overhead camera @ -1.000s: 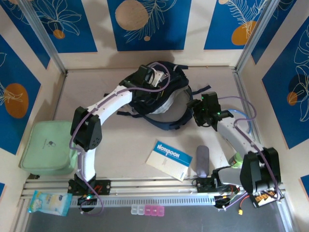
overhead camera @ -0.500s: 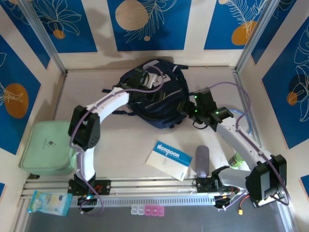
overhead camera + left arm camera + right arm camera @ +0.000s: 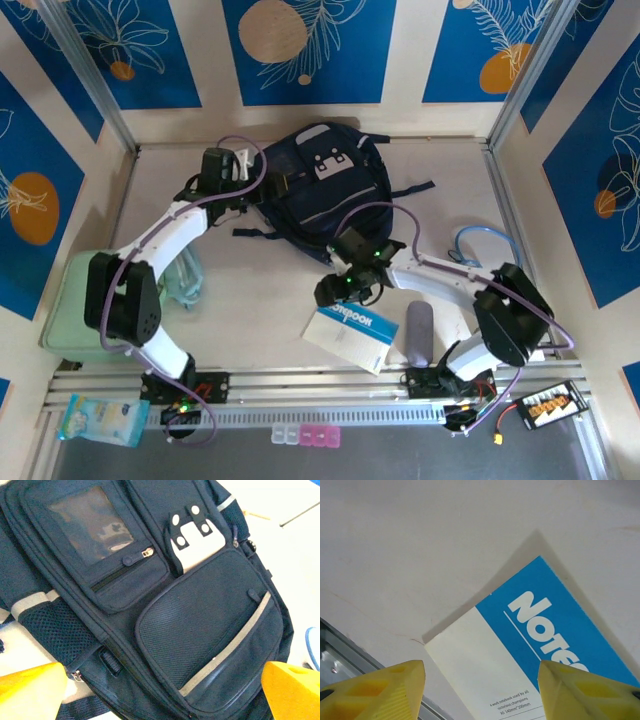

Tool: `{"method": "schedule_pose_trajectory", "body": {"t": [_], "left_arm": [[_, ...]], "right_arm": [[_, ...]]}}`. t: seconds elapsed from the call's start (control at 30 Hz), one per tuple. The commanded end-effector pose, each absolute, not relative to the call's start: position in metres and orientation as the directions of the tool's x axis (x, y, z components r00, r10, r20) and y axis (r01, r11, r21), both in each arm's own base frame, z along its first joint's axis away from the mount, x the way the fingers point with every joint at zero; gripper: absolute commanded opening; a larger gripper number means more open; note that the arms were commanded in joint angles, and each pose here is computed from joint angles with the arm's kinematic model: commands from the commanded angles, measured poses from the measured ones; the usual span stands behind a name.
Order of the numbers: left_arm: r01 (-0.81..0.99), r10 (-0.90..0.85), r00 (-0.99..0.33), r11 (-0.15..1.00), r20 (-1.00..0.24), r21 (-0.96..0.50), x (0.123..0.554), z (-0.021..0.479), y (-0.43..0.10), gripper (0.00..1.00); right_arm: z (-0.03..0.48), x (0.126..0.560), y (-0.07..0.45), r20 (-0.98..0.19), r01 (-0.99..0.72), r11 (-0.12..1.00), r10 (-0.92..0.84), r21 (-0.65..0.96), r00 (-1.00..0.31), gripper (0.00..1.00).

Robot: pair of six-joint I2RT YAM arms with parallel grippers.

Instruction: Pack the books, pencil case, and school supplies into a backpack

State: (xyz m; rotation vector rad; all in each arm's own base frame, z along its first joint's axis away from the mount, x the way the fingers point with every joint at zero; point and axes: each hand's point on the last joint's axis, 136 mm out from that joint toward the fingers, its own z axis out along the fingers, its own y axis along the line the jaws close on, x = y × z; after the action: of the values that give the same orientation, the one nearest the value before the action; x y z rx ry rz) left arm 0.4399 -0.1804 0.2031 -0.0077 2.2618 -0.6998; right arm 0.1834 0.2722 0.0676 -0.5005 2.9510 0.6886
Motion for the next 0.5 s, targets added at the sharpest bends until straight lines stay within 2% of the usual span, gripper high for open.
{"method": "schedule_pose_trajectory", "body": {"t": [0.0, 0.17, 0.47], "left_arm": [[0.207, -0.201, -0.673, 0.873, -0.712, -0.442, 0.436, 0.22, -0.169, 1.0], [0.203, -0.196, -0.664, 0.882, -0.722, -0.426, 0.434, 0.223, -0.163, 1.0], [0.169, -0.214, -0.672, 0.888, -0.709, -0.428, 0.426, 0.225, -0.153, 1.0]], "right_arm": [[0.06, 0.179, 0.285, -0.132, -0.385, 0.812, -0.366, 0.439, -0.921, 0.62], [0.04, 0.182, 0.293, -0.102, -0.403, 0.821, -0.397, 0.405, -0.912, 0.61], [0.022, 0.209, 0.31, -0.125, -0.431, 0.825, -0.415, 0.366, -0.901, 0.61]]}}
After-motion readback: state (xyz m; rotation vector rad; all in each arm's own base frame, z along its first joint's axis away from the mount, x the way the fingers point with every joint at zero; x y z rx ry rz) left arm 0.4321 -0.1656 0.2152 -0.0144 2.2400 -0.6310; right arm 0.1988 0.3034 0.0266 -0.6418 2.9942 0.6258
